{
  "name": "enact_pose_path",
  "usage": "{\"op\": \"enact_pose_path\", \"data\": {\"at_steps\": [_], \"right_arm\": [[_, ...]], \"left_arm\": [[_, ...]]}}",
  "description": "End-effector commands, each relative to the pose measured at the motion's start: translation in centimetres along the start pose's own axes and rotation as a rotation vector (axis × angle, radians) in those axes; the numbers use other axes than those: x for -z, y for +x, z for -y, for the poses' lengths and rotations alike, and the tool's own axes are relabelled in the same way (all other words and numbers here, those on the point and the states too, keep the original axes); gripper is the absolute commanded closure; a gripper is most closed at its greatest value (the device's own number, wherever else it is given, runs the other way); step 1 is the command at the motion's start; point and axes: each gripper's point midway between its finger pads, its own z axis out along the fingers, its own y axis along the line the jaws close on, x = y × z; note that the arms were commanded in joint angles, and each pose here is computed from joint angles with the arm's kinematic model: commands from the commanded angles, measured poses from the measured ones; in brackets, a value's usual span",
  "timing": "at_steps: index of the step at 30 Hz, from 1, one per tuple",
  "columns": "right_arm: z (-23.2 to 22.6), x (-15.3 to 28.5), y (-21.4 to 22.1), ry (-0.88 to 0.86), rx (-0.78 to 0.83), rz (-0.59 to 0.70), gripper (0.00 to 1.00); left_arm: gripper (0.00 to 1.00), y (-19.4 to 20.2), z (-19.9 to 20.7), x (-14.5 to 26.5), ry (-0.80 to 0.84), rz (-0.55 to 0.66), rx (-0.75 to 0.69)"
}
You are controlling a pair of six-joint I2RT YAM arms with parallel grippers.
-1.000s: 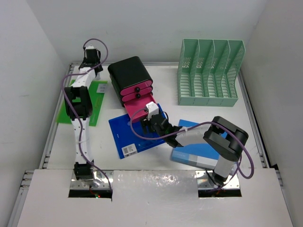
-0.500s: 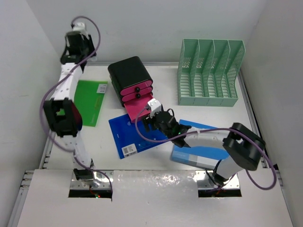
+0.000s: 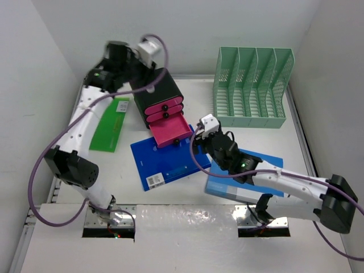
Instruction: Organize the desk
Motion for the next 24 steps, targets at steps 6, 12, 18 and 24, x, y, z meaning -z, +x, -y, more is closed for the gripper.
{"op": "enact_pose_path", "data": {"at_steps": [6, 12, 18, 24], "right_arm": [[6.7, 4.4, 5.2, 0.314, 0.001, -0.129, 0.26], [7.9, 5.7, 7.4, 0.369, -0.033, -0.153, 0.26], [8.3, 6.4, 8.4, 0.383, -0.045, -0.165, 0.26], [8.8, 6.9, 9.0, 0.402, -0.042, -0.166, 0.25]], "left_arm": [[1.0, 10.3, 10.8, -4.1, 0.211, -0.379, -0.204], [1.0, 15.5, 12.3, -7.3, 0.161, -0.515, -0.277], [1.0, 18.7, 12.9, -11.0, 0.092, -0.586, -0.368], [1.0, 21.9, 12.5, -13.6, 0.062, -0.662, -0.425]]}}
